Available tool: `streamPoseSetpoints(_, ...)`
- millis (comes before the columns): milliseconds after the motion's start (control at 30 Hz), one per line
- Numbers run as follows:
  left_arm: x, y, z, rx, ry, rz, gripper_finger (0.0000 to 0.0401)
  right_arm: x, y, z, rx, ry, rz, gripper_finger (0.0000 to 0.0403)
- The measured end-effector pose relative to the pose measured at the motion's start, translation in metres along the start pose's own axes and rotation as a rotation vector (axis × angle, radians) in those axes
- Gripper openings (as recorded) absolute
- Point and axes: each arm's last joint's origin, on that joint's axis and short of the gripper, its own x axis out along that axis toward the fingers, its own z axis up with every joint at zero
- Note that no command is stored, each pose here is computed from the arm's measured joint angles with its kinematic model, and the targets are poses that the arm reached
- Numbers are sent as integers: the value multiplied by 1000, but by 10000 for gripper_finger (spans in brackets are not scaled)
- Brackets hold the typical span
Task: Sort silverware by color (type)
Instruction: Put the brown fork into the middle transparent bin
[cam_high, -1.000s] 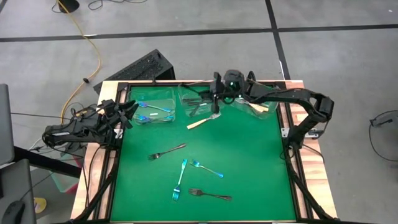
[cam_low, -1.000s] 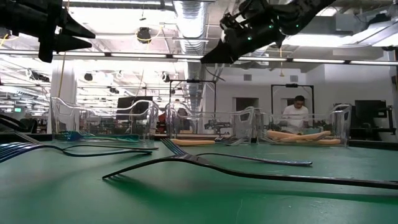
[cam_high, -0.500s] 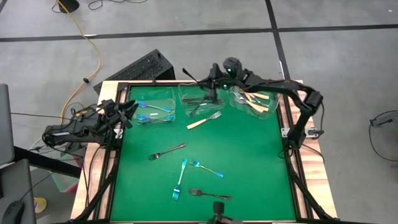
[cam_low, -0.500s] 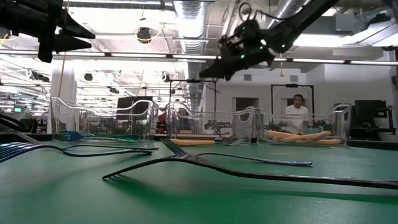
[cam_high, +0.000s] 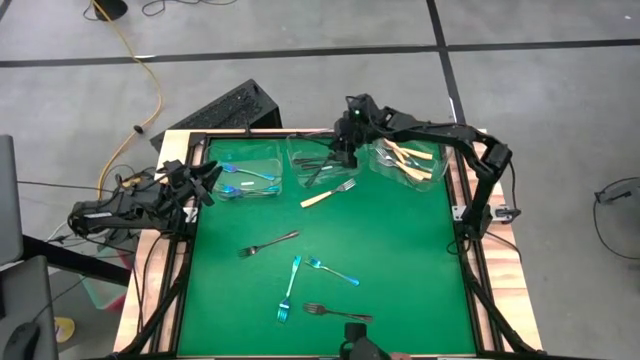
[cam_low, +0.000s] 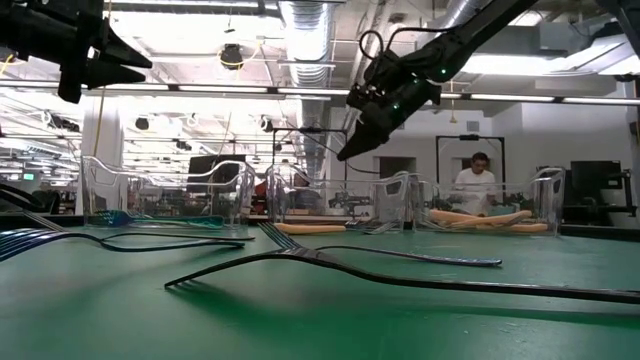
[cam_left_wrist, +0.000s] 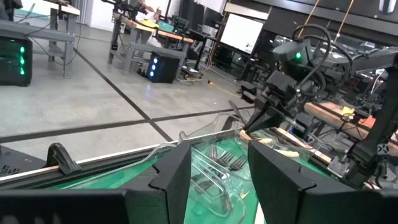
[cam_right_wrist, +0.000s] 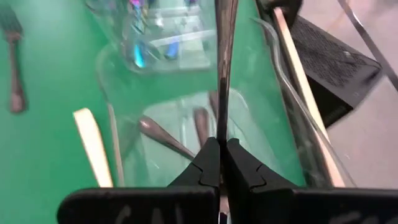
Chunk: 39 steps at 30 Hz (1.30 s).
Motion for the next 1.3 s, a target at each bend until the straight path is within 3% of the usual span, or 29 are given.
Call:
streamPoseSetpoints(267,0,0,0,-12,-1,1,145,0,-2,-4,-11,30,-34,27)
streamPoseSetpoints(567,0,0,0,-21,-1,0,145,31,-10,-34,23,142,1,28)
streamPoseSetpoints(933,0,0,0,-22,-6,11,145,27,-17,-31,24,179,-10,28)
streamPoseSetpoints(1300,0,0,0,-21,-6,11,145,48,-15,-48,55,249,14,28)
